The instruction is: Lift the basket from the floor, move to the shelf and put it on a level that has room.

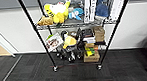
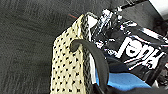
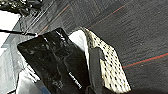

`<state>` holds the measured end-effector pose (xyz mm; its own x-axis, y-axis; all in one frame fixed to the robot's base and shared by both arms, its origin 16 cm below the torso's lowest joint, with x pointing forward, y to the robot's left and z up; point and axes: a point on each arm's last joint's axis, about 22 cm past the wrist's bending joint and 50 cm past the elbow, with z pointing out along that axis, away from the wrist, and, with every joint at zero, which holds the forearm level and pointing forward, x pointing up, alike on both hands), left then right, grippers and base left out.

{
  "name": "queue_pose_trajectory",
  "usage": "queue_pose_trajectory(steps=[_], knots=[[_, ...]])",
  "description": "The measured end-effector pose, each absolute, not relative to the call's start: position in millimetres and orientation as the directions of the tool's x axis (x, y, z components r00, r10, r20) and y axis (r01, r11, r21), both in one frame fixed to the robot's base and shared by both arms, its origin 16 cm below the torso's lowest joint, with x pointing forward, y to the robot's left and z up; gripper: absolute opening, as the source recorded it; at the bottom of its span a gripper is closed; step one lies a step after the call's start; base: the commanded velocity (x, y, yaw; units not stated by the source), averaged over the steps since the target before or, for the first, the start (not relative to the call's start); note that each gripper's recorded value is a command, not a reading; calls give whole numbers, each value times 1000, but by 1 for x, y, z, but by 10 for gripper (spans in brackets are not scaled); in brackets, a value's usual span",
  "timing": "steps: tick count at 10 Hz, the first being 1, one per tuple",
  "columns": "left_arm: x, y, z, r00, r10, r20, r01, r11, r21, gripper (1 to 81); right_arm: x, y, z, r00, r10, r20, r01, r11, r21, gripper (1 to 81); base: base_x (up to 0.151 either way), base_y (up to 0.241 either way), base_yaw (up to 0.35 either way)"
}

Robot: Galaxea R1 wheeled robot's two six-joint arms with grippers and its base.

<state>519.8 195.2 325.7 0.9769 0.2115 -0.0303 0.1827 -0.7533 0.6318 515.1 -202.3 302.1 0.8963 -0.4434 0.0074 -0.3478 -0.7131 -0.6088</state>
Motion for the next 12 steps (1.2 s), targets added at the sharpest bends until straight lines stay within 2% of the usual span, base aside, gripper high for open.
queue_pose_trajectory(steps=[4,12], knots=[[500,201,392,981,185,-52,170,-710,683,10,490,-196,356,906,-421,-44,-346,-675,-652,10,0,0,0],[496,209,533,980,183,79,71,-690,721,10,488,-203,496,913,-403,64,-239,-656,-715,10,0,0,0]])
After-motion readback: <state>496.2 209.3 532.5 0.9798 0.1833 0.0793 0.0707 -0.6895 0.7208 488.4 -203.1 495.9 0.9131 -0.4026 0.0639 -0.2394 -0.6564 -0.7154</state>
